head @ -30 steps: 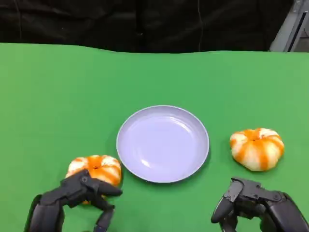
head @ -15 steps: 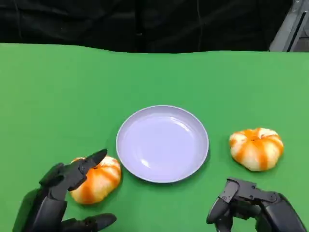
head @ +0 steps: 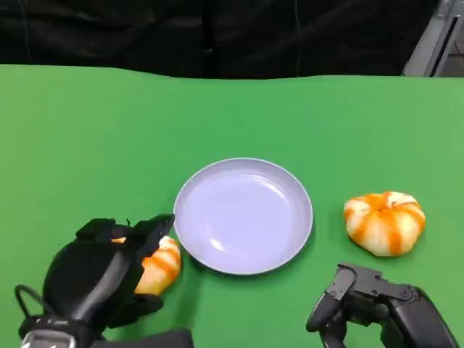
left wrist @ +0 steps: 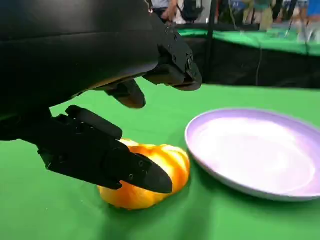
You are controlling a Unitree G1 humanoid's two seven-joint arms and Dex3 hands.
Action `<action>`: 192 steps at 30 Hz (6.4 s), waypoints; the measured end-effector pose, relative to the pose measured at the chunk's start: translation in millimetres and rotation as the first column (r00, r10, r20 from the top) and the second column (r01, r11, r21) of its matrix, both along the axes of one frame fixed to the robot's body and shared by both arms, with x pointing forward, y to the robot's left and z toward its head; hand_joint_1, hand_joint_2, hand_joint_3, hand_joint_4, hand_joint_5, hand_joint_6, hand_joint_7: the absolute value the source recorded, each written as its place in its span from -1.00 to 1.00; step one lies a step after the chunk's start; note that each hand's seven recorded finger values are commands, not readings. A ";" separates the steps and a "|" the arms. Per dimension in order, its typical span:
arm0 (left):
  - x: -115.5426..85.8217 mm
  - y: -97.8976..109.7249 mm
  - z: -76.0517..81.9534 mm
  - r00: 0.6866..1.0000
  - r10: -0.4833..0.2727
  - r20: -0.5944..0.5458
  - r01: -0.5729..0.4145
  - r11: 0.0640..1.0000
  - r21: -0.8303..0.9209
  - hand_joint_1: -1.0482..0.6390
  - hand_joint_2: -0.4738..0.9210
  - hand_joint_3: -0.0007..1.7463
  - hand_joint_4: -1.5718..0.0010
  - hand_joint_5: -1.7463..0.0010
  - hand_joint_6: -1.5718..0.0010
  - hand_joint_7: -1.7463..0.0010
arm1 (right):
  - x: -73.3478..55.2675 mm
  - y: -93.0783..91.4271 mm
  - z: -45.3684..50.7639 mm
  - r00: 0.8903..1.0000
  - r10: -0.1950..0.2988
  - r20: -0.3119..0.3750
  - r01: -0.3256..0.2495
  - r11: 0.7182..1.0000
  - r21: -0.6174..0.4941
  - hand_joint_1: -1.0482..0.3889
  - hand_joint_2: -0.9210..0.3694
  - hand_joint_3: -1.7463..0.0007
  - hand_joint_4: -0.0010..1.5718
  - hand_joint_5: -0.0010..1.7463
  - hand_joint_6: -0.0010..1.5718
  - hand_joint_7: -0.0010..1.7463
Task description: Grasp the bread from the table and place it into the plate.
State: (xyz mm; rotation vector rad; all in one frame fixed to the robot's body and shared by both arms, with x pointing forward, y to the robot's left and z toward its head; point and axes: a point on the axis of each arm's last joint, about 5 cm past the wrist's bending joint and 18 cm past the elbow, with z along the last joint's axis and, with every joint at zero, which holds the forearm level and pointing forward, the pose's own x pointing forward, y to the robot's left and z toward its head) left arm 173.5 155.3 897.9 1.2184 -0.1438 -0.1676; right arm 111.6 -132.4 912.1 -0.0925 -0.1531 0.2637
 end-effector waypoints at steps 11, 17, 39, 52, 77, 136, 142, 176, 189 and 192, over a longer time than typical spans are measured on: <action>24.7 -18.1 -13.0 0.984 0.041 -0.172 0.004 0.968 0.252 -0.33 0.99 -1.00 0.42 0.65 0.44 0.99 | -0.2 -0.1 0.0 1.000 0.000 0.000 0.000 1.000 -0.001 0.41 -0.16 -0.45 -0.02 0.93 -0.04 0.59; 35.2 -23.0 -19.4 0.976 0.050 -0.210 0.012 0.959 0.284 -0.28 1.00 -0.89 0.20 0.58 0.30 0.95 | -0.5 -0.2 -0.2 1.000 -0.001 -0.002 0.001 1.000 -0.001 0.40 -0.16 -0.45 -0.03 0.92 -0.04 0.59; 26.4 4.8 -36.6 0.981 0.061 0.182 -0.063 0.998 0.008 0.03 0.26 0.19 -0.09 -1.00 0.13 -0.97 | 0.0 -0.5 0.5 1.000 -0.001 0.001 0.001 1.000 -0.004 0.39 -0.15 -0.46 -0.02 0.94 -0.04 0.59; 21.8 2.4 -33.4 0.922 0.049 0.385 -0.009 0.995 -0.103 0.05 0.04 0.63 -0.21 -1.00 -0.07 -0.78 | 0.3 -0.7 0.6 1.000 -0.002 0.002 0.002 1.000 -0.004 0.39 -0.15 -0.45 -0.02 0.94 -0.05 0.60; 73.5 -65.5 -9.8 0.869 -0.185 0.459 0.281 0.948 -0.149 0.02 0.15 0.33 -0.18 -1.00 0.03 -0.92 | -2.1 -0.8 0.2 1.000 0.000 -0.004 0.000 1.000 -0.006 0.40 -0.16 -0.44 -0.04 0.94 -0.04 0.58; 37.1 6.7 46.7 0.956 -0.291 -0.043 0.285 0.952 -0.109 -0.41 1.00 -0.85 0.52 0.71 0.52 0.83 | -3.3 0.5 1.1 1.000 0.005 0.001 -0.005 1.000 -0.013 0.39 -0.16 -0.45 -0.03 0.93 -0.03 0.57; -2.6 26.3 29.7 0.966 -0.237 0.104 0.257 0.847 -0.466 -0.01 0.95 -0.96 -0.07 -0.04 -0.23 0.58 | -3.1 0.1 1.6 1.000 -0.001 0.003 0.001 1.000 -0.011 0.37 -0.16 -0.44 -0.02 0.93 -0.04 0.56; -61.6 10.5 -10.3 0.995 0.026 0.096 0.071 0.489 -0.870 0.29 0.11 0.75 -0.31 -0.92 -0.14 -0.75 | -2.5 -10.8 -2.8 1.000 -0.004 -0.005 0.004 1.000 -0.021 0.44 -0.17 -0.45 -0.04 0.93 -0.03 0.59; -60.0 10.5 -12.4 0.993 0.017 0.119 0.096 0.487 -0.868 0.30 0.17 0.69 -0.27 -0.94 -0.12 -0.76 | -3.5 -10.8 -4.0 1.000 -0.005 0.000 0.005 1.000 -0.022 0.44 -0.18 -0.42 -0.04 0.91 -0.03 0.57; -60.5 11.7 -14.5 0.994 0.003 0.112 0.096 0.486 -0.869 0.31 0.18 0.69 -0.25 -0.95 -0.11 -0.77 | -7.1 -10.4 -5.5 1.000 -0.009 -0.003 0.009 1.000 -0.018 0.41 -0.19 -0.41 -0.05 0.90 -0.03 0.56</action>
